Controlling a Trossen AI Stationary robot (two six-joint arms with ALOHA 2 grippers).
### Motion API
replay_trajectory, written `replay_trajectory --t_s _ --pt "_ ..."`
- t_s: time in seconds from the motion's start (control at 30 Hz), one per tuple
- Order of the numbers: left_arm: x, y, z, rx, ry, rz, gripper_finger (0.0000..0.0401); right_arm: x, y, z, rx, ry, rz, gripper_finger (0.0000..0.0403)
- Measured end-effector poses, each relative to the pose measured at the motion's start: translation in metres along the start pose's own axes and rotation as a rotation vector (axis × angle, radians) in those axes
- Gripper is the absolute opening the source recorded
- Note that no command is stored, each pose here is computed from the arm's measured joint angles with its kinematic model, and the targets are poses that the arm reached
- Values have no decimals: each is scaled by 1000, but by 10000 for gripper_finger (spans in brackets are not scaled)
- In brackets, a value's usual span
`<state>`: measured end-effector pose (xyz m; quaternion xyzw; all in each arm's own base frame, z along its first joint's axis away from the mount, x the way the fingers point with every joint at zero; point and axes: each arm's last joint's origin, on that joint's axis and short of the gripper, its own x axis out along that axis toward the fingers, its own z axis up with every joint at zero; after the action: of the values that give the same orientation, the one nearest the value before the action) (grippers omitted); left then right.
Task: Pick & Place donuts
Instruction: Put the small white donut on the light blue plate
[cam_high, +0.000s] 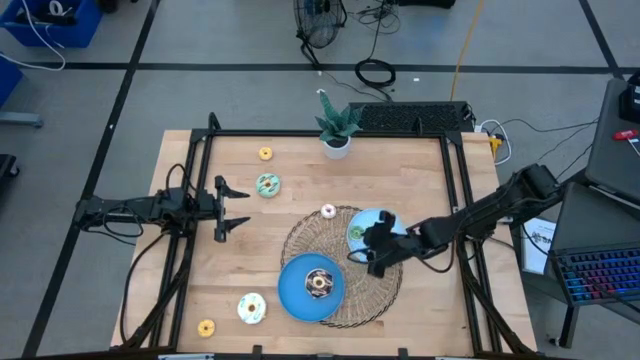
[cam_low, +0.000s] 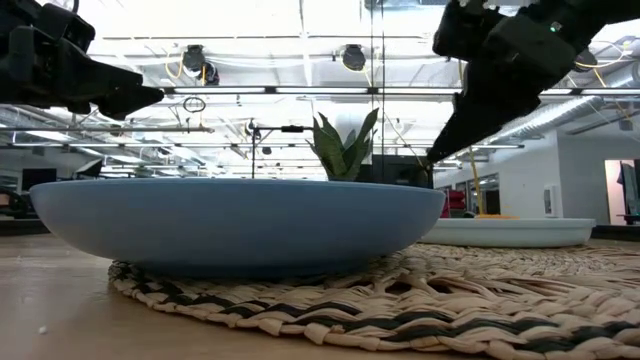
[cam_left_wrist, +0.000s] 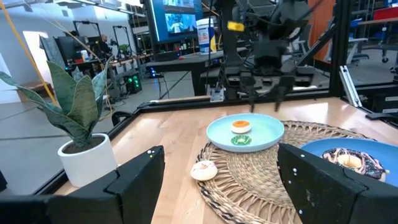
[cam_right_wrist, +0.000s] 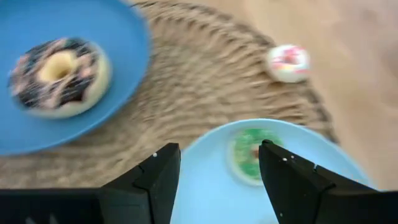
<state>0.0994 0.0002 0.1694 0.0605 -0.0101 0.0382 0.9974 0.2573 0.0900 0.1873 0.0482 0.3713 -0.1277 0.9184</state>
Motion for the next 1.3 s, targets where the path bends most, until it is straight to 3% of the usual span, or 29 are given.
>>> replay_trajectory --t_s 0.3,0.47,0.97,1.3 --pt "0 0 0 0 -1 0 306 -13 -22 -8 205 -176 -243 200" --pt "0 0 0 0 0 0 306 -16 -28 -9 226 -227 -313 200" --pt "0 0 0 0 -1 0 306 -16 -28 -9 196 -213 -304 200" --pt "0 0 0 0 -1 0 306 -14 -16 -9 -29 -86 -17 196"
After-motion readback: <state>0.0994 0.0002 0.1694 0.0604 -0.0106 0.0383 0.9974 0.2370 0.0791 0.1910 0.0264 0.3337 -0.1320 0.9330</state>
